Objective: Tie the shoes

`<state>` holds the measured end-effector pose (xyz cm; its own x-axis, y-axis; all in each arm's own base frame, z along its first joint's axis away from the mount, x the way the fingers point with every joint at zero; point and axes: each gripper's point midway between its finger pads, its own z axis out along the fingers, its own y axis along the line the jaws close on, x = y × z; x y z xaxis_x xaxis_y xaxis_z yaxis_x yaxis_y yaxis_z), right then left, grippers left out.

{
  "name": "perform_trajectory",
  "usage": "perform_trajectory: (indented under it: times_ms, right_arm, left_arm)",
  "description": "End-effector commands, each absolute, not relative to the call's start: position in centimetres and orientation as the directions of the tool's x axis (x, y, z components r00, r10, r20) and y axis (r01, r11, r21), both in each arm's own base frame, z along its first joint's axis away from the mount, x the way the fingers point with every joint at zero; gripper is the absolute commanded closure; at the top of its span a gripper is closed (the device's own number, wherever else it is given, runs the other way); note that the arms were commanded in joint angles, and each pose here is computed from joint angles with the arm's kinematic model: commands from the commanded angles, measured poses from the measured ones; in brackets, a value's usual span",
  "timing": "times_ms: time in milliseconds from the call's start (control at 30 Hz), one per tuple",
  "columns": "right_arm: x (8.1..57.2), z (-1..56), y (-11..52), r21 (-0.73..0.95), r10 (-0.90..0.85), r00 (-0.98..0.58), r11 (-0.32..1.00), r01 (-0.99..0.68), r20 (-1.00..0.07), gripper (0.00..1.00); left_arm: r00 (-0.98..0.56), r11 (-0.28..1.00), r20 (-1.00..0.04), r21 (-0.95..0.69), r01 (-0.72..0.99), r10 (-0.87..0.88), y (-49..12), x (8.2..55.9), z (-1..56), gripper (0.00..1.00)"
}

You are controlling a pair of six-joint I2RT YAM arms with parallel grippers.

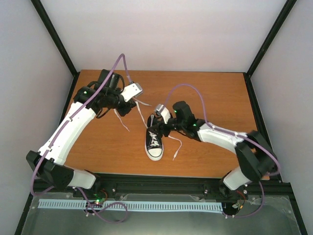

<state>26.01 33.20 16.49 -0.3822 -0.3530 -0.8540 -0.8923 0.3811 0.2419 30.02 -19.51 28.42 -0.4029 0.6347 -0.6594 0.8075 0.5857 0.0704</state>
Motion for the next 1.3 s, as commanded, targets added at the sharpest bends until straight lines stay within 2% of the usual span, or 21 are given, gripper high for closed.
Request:
perform_trajectory:
  times_ms: [0, 100, 400, 667, 733, 867, 1000, 1067, 1100, 1167, 1200, 1267]
  right_arm:
    - [27.2, 16.5, 36.7, 0.181, -0.326, -0.252, 0.232, -0.956, -0.911, 0.38]
    - [27.6, 15.2, 37.1, 0.19, -0.329, -0.261, 0.232, -0.954, -0.907, 0.5]
    - [29.2, 12.5, 37.7, 0.201, -0.347, -0.29, 0.272, -0.941, -0.892, 0.67]
    - [29.9, 12.2, 36.4, 0.221, -0.315, -0.322, 0.316, -0.922, -0.893, 0.93]
    - [29.9, 12.3, 36.1, 0.226, -0.31, -0.328, 0.322, -0.919, -0.892, 0.97]
    - [30.4, 12.8, 35.9, 0.231, -0.293, -0.328, 0.32, -0.919, -0.898, 0.97]
    - [30.7, 13.1, 35.6, 0.244, -0.28, -0.336, 0.316, -0.917, -0.899, 0.97]
    - [30.7, 13.0, 35.4, 0.241, -0.285, -0.333, 0.314, -0.918, -0.899, 0.97]
    - [30.6, 13.0, 35.4, 0.238, -0.286, -0.33, 0.312, -0.92, -0.9, 0.97]
    - [30.5, 13.0, 35.3, 0.235, -0.289, -0.325, 0.306, -0.923, -0.901, 0.97]
    - [30.4, 13.0, 35.3, 0.232, -0.289, -0.321, 0.302, -0.925, -0.902, 0.97]
    - [30.1, 13.0, 35.2, 0.227, -0.291, -0.312, 0.293, -0.929, -0.904, 0.97]
  left_arm:
    - [-0.369, 0.559, -0.686, 0.066, 0.826, 0.627, -20.0, 29.4, 29.8, 0.99]
    - [-0.361, 0.557, -0.692, 0.072, 0.828, 0.625, -20.0, 29.3, 30.0, 0.99]
    - [-0.343, 0.54, -0.713, 0.058, 0.84, 0.612, -20.4, 28.9, 31.4, 0.99]
    - [-0.327, 0.487, -0.704, 0.03, 0.873, 0.63, -20.6, 27.3, 31.2, 0.99]
    - [-0.307, 0.409, -0.694, -0.019, 0.912, 0.652, -21.1, 25.5, 30.3, 0.99]
    - [-0.236, 0.16, -0.645, -0.175, 0.972, 0.727, -23.2, 19.2, 25.2, 0.99]
    - [-0.094, 0.014, -0.501, -0.162, 0.987, 0.86, -24.1, 14.8, 16.9, 0.98]
    - [-0.053, -0.029, -0.461, -0.17, 0.985, 0.886, -24.1, 13.6, 14.7, 0.92]
    - [-0.043, -0.042, -0.449, -0.177, 0.983, 0.892, -24.0, 13.3, 14.0, 0.81]
    - [-0.024, -0.059, -0.435, -0.177, 0.982, 0.9, -23.8, 13.1, 13.3, 0.45]
    - [-0.01, -0.07, -0.434, -0.168, 0.983, 0.901, -23.8, 13.1, 13.4, 0.36]
    - [0.027, -0.091, -0.449, -0.122, 0.988, 0.893, -23.6, 13.4, 14.4, 0.33]
